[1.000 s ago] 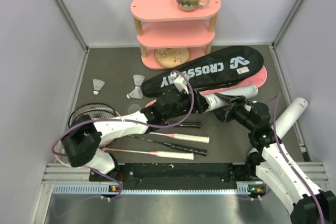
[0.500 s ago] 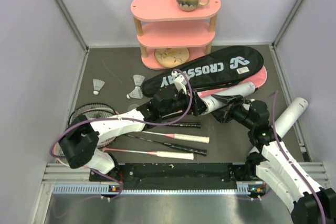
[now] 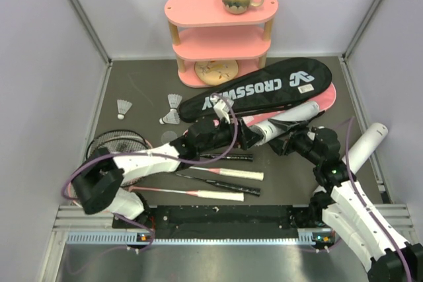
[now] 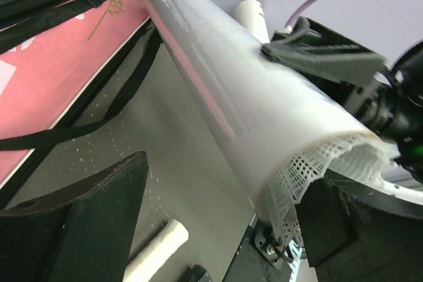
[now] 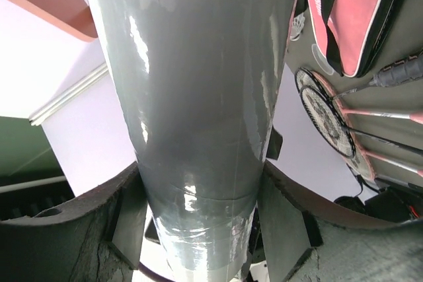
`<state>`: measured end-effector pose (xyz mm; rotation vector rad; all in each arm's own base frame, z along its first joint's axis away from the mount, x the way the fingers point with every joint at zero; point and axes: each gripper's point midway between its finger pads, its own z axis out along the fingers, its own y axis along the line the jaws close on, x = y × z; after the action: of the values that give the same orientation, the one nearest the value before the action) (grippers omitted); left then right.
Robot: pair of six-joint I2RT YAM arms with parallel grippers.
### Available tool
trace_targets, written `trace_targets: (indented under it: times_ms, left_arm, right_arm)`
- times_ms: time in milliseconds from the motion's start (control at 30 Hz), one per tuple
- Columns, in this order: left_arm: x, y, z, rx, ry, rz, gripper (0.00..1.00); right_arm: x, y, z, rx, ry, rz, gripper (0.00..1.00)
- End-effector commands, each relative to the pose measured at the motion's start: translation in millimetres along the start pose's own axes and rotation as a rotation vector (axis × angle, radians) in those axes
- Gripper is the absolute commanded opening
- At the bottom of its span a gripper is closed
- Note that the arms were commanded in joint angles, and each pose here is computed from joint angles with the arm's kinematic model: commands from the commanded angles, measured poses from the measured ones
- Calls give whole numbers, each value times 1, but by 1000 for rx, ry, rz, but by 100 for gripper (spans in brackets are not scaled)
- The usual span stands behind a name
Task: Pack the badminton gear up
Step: Place the shuttlecock at the shuttle tube.
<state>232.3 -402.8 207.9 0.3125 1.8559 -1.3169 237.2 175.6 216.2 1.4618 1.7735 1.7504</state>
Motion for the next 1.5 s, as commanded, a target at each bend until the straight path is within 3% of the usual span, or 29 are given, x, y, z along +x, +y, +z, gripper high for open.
trace_targets:
  times_ms: [0, 67, 200, 333, 533, 600, 800, 1000, 1200, 1467]
  left_arm:
    - [-15, -30, -36, 91, -41, 81, 91]
    - [0, -26, -49, 81, 20, 68, 95]
    - [0, -21, -71, 39, 9, 49, 97]
    - [-3, -21, -68, 34, 2, 64, 97]
    - [-22, -7, -32, -49, -65, 35, 89]
    - [-35, -24, -16, 17, -85, 20, 89]
    - [1, 3, 41, -28, 48, -55, 88]
    - [10, 9, -3, -29, 14, -24, 89]
    - [2, -18, -45, 51, 5, 0, 97]
    - [-7, -43, -22, 123, 29, 29, 98]
  right_arm:
    - [18, 26, -3, -100, 63, -81, 24]
    - [16, 25, -2, -102, 57, -87, 25]
    - [17, 24, 2, -98, 75, -91, 25]
    - [18, 23, 0, -100, 77, -91, 25]
    - [22, 27, -3, -108, 85, -103, 24]
    - [24, 26, -5, -106, 81, -103, 24]
    - [28, 30, -9, -115, 82, -113, 24]
    - [21, 26, -12, -112, 34, -123, 24]
    - [19, 29, -9, -130, 24, -140, 21]
    - [21, 33, -10, -128, 24, -159, 22]
